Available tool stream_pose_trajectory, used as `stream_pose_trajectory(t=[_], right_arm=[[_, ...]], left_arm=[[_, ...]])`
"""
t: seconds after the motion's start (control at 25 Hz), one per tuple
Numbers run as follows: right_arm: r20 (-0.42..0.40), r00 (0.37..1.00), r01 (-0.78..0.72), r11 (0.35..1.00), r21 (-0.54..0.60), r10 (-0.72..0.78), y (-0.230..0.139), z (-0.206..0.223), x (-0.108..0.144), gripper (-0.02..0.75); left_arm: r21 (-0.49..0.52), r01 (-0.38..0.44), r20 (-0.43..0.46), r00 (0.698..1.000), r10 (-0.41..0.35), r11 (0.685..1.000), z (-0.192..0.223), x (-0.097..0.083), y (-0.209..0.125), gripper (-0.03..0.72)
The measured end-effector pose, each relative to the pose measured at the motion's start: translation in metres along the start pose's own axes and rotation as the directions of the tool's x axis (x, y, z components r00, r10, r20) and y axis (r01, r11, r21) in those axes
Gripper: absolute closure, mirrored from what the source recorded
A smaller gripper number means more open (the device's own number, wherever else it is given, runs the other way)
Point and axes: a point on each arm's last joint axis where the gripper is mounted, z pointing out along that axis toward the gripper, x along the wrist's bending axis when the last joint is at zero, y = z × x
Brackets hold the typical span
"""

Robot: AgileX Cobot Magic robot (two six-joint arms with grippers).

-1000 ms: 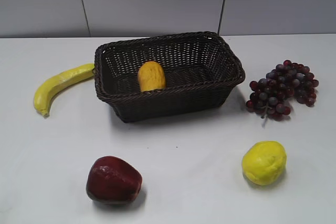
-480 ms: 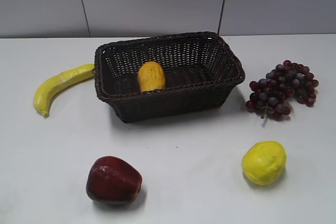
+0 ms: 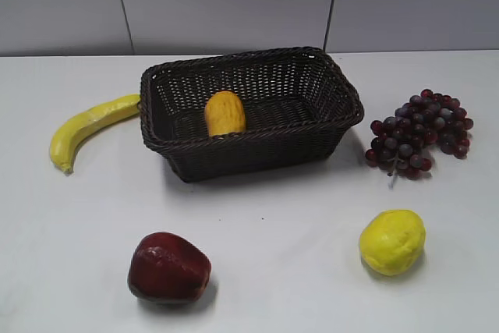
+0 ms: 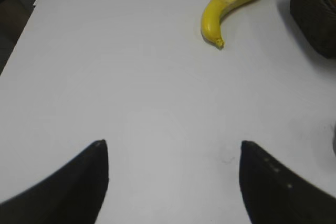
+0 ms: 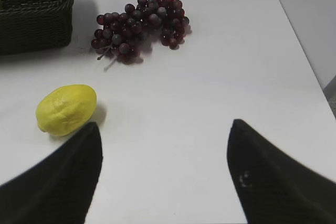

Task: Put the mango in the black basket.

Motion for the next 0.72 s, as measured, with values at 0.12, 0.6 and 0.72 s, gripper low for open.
stream_pose_trajectory(t=[0.12, 0.6, 0.72], right_arm=[[0.000, 1.000, 0.000, 1.000, 0.000, 0.000, 0.0000, 0.0000, 0.0000, 0.167], [0.000, 1.000, 0.000, 1.000, 0.000, 0.000, 0.0000, 0.0000, 0.0000, 0.167], [0.000, 1.000, 0.000, 1.000, 0.000, 0.000, 0.0000, 0.0000, 0.0000, 0.167]], left_arm=[[-0.004, 0.000, -0.001, 1.000, 0.000, 1.000, -0.0005, 0.0001, -0.0003, 0.110], [-0.029, -0.001, -0.005, 1.000, 0.001, 1.000, -0.0036, -0.0001, -0.0021, 0.111], [-0.029, -0.001, -0.005, 1.000, 0.001, 1.000, -0.0036, -0.0001, -0.0021, 0.111]])
